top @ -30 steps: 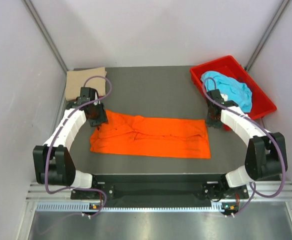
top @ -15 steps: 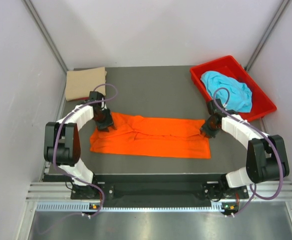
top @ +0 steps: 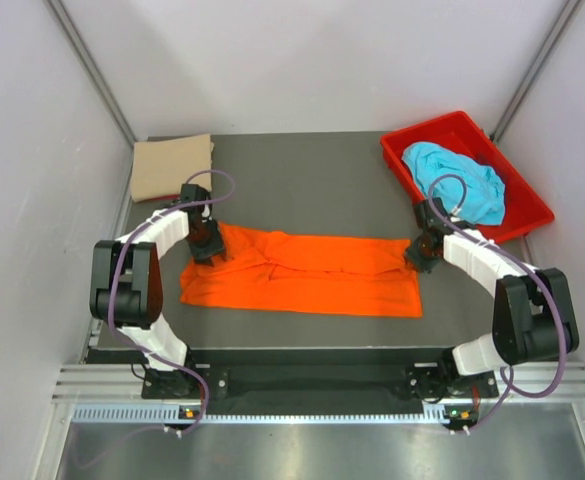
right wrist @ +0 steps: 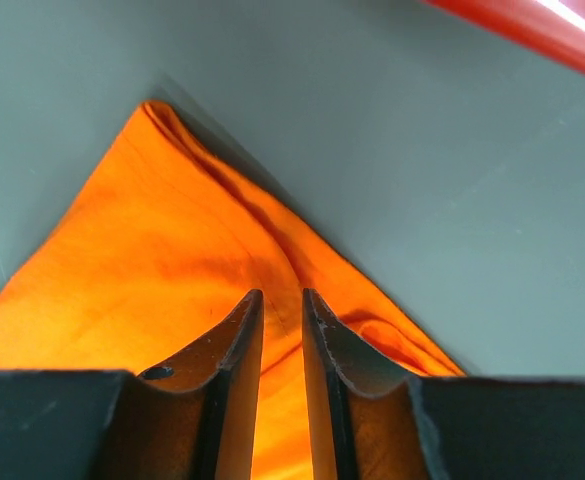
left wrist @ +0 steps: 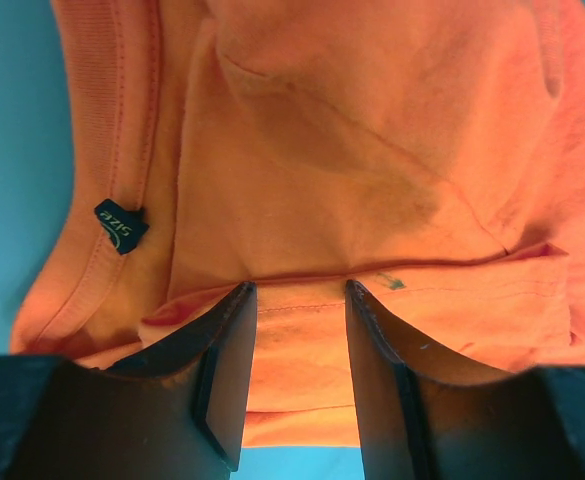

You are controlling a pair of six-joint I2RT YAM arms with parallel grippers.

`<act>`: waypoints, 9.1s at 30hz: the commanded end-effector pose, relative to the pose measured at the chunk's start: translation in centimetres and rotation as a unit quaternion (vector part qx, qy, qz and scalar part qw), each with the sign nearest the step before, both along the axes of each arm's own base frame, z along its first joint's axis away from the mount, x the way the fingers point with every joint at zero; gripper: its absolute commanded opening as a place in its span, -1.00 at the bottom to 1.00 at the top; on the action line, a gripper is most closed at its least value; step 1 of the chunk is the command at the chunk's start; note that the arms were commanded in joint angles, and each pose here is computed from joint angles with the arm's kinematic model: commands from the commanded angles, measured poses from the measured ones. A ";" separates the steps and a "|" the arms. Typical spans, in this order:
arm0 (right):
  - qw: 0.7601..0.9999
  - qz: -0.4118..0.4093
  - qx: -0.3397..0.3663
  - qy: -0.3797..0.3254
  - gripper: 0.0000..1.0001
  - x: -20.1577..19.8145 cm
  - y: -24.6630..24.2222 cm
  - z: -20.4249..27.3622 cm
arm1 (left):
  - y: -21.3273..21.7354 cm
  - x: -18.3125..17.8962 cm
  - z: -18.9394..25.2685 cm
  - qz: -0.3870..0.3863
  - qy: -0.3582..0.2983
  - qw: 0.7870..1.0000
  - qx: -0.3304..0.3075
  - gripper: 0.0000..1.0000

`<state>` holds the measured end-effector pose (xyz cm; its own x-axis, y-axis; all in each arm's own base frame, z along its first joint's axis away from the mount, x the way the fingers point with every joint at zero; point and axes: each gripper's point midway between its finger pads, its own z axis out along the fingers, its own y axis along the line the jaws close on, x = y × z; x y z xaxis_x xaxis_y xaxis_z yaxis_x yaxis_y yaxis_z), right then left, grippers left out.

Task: Fold and stack the t-shirts
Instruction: Fold the tshirt

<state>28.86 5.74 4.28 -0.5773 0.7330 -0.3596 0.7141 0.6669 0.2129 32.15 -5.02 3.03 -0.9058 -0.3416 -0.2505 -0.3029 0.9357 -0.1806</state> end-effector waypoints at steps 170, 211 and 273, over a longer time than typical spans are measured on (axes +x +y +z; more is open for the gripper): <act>0.720 0.641 0.128 -0.232 -0.10 5.5 36.7 7.4 | 6.2 1.2 6.9 0.133 -0.117 0.979 -0.100 -0.06; 0.752 0.600 0.128 -0.242 -0.13 2.3 37.9 9.3 | 6.0 -1.8 0.9 0.199 -0.091 0.975 -0.035 -0.06; 0.720 0.641 0.104 -0.244 -0.11 2.0 40.8 7.9 | 3.4 -2.5 3.9 0.141 -0.054 0.987 -0.048 -1.00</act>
